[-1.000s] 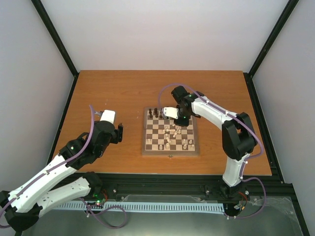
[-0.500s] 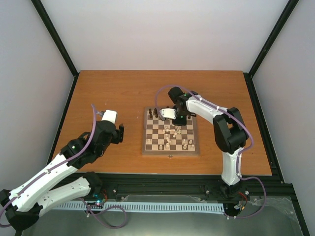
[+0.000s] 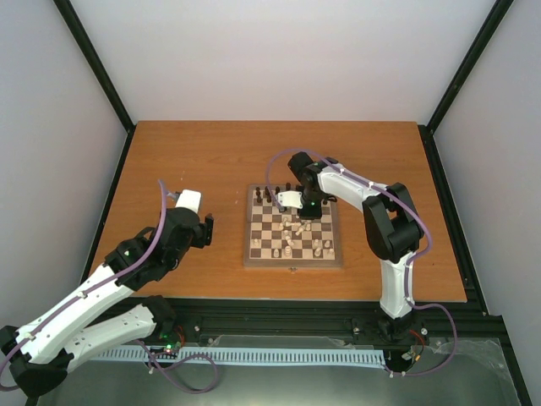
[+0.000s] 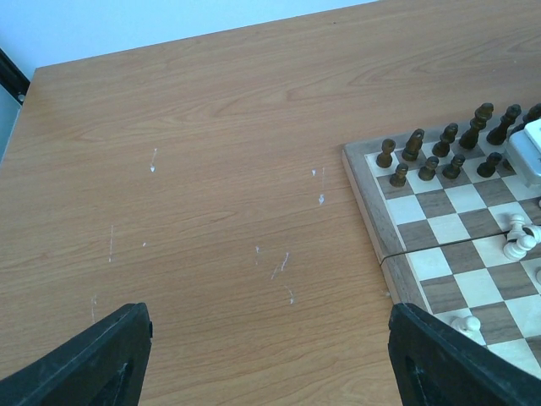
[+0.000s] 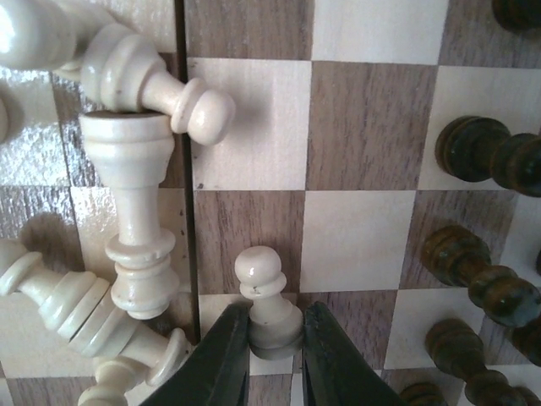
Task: Set up the chess pieces on the board
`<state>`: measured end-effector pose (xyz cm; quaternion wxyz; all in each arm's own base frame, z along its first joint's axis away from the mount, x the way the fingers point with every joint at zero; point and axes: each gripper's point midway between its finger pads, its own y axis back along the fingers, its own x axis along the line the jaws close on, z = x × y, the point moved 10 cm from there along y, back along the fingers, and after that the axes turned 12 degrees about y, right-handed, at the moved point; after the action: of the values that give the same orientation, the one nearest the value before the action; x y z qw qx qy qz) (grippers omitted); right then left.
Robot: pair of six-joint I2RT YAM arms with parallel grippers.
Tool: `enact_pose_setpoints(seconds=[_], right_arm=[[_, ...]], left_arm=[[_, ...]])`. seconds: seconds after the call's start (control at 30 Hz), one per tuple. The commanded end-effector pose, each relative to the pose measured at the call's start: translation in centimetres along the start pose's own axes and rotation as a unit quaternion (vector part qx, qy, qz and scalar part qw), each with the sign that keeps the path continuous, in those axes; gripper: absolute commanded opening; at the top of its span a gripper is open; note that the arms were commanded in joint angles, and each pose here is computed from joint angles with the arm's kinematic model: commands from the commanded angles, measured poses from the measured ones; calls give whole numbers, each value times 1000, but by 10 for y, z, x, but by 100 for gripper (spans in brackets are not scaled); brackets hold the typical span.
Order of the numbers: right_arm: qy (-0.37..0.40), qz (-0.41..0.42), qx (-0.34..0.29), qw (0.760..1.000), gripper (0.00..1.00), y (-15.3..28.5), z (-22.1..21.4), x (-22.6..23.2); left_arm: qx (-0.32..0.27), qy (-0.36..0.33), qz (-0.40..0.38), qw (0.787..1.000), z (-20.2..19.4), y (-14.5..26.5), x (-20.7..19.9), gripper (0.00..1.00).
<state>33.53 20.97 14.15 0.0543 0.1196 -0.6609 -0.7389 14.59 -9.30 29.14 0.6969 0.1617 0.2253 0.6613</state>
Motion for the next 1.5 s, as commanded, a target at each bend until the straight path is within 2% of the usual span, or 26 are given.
enact_pose_setpoints(seconds=[0.0, 0.2, 0.37, 0.47, 0.63, 0.77, 0.87, 1.03, 1.13, 1.27, 1.47], right_arm=[[1, 35, 12, 999, 14, -13, -3, 10], [-50, 5, -15, 999, 7, 5, -8, 0], [-127, -18, -96, 987, 7, 51, -12, -3], [-166, -32, -163, 972, 7, 84, -6, 14], [-219, -24, -277, 935, 6, 125, 4, 42], [-228, -5, -320, 920, 7, 131, 6, 62], [-228, 11, -329, 916, 8, 123, 5, 74], [-233, 33, -331, 914, 8, 108, 4, 81], [-230, 31, -334, 914, 8, 108, 4, 81], [-224, 36, -342, 912, 8, 109, 5, 82], [-221, 42, -345, 911, 8, 108, 6, 83]], left_arm=[[-10, 1, -5, 1000, 4, 0, -1, 79], [-7, 1, -6, 1000, 4, -1, -2, 79], [7, -4, -28, 1000, 2, -5, -8, 80], [34, -4, -88, 996, 1, -7, -22, 83], [91, 49, -206, 973, 12, -11, -56, 84], [127, 107, -252, 953, 14, -30, -83, 83], [135, 136, -297, 935, 16, -46, -106, 82], [177, 180, -368, 895, 16, -63, -135, 69], [194, 190, -375, 886, 15, -75, -147, 61], [220, 184, -400, 870, 15, -87, -163, 39], [232, 185, -400, 867, 11, -97, -170, 34]])
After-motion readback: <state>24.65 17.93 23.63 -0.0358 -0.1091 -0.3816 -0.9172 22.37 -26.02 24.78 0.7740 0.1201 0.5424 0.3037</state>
